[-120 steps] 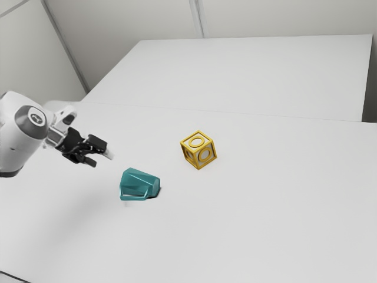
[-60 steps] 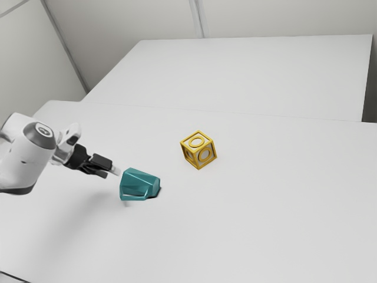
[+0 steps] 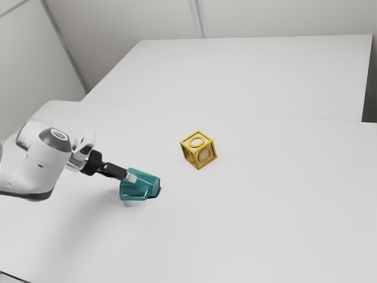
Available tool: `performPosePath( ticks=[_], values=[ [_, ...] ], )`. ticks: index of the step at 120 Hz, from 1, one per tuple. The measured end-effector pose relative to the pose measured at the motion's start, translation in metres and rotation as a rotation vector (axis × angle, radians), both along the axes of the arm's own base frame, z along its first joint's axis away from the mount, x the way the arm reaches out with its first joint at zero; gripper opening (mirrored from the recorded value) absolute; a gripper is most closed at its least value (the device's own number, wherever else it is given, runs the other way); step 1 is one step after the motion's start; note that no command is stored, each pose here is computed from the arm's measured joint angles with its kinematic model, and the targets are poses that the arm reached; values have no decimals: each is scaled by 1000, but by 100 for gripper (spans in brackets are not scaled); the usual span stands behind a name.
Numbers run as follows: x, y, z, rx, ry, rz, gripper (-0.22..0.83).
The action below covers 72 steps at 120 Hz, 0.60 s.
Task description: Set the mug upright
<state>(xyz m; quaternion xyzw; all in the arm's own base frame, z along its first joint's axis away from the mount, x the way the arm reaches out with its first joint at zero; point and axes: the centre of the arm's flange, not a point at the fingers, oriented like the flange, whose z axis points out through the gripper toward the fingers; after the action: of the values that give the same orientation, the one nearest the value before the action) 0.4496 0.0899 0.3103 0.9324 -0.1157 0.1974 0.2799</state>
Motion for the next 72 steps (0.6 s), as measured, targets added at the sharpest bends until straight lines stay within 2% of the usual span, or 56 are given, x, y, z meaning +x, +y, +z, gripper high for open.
performPosePath(
  ticks=[14,72],
  values=[
    [-4,-4,-5,-2,-12,-12,58],
    [3,-35,4,11,-95,-77,19]
  ],
)
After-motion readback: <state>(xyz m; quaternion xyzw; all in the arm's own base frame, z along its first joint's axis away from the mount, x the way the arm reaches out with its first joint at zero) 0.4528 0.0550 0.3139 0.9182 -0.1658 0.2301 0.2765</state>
